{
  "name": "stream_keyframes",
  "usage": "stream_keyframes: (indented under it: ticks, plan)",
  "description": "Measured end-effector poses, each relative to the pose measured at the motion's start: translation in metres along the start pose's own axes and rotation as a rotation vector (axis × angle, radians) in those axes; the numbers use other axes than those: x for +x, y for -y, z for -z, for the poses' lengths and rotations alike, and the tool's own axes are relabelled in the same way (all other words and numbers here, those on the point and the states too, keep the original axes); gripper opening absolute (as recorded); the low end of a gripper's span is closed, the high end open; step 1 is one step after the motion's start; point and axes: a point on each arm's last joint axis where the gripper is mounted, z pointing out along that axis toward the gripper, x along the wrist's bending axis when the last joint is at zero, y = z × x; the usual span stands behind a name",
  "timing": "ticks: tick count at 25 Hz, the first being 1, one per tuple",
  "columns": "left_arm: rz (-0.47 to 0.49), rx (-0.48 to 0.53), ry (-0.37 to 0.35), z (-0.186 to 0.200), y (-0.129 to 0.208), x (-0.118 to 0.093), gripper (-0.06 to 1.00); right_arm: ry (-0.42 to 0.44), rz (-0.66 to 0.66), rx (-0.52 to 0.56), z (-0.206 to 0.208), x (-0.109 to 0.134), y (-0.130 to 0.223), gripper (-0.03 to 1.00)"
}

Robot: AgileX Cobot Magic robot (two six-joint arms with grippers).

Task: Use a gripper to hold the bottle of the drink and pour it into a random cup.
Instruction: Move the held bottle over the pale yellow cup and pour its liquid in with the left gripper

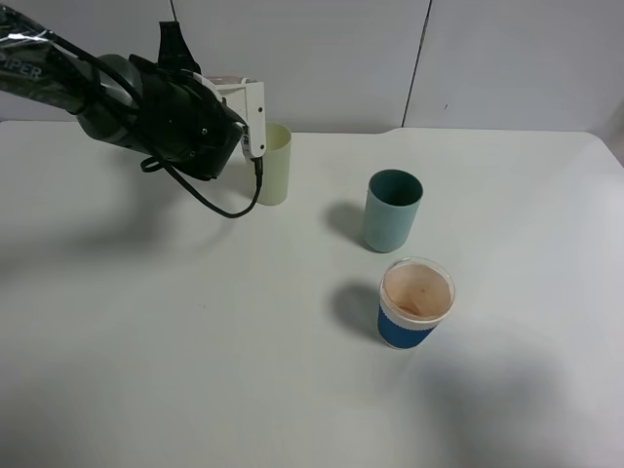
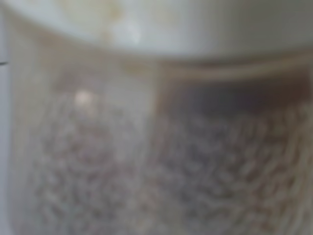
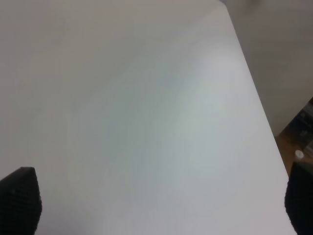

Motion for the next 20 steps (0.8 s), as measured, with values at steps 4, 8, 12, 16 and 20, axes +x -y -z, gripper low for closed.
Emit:
stream_keyframes:
  ticks: [4, 8, 12, 16, 20]
  plan:
    - [-0.008, 0.027, -0.023, 0.0001, 0.0025, 0.0021, 0.32, 0.000, 0.000, 0.000, 0.0000, 0.0000, 0.0000, 0.99]
    - [-0.010, 0.042, -0.034, 0.0001, 0.0038, 0.0031, 0.32, 0.000, 0.000, 0.000, 0.0000, 0.0000, 0.0000, 0.99]
    - [-0.011, 0.044, -0.035, 0.0001, 0.0040, 0.0032, 0.32, 0.000, 0.000, 0.000, 0.0000, 0.0000, 0.0000, 0.99]
    - [-0.032, 0.047, -0.037, 0.0002, 0.0042, 0.0034, 0.32, 0.000, 0.000, 0.000, 0.0000, 0.0000, 0.0000, 0.99]
    - [-0.042, 0.055, -0.042, 0.0002, 0.0049, 0.0039, 0.32, 0.000, 0.000, 0.000, 0.0000, 0.0000, 0.0000, 0.99]
